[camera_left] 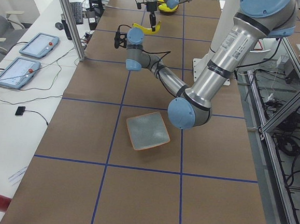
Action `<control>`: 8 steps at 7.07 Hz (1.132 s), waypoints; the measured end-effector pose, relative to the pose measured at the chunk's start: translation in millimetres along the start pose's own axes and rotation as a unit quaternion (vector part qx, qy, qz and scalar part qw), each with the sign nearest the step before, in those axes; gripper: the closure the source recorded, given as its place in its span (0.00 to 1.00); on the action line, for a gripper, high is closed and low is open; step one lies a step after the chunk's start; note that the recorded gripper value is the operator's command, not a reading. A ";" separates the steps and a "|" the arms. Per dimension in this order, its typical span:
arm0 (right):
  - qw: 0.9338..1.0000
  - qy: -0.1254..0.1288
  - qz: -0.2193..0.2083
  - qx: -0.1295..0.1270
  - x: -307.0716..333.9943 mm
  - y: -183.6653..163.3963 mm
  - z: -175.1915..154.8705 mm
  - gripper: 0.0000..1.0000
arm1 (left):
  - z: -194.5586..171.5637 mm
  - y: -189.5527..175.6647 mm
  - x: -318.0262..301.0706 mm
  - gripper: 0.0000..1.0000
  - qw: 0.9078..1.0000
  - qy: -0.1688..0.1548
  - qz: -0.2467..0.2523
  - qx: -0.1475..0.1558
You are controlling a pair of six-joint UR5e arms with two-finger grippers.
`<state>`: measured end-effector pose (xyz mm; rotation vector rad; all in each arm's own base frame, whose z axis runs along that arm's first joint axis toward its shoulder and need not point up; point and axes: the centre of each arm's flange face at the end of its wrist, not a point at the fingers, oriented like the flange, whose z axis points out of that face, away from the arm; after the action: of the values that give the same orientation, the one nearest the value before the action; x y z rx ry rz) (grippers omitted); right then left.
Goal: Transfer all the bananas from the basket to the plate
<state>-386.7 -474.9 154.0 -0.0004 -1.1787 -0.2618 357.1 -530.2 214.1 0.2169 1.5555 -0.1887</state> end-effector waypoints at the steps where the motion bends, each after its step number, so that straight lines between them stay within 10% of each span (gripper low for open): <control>1: 1.000 -0.010 -0.001 -0.001 -10.3 7.5 3.1 1.00 | 17.6 16.9 15.8 0.01 1.000 0.018 -0.018 0.006; 8: 0.999 -0.033 -0.017 -0.014 -30.2 21.2 12.7 1.00 | 77.5 104.4 76.5 0.01 0.990 0.117 -0.080 0.004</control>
<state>-404.8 -446.5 134.3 -0.0139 -1.2409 -0.3116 459.3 -447.8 139.8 0.1223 1.8068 -0.3047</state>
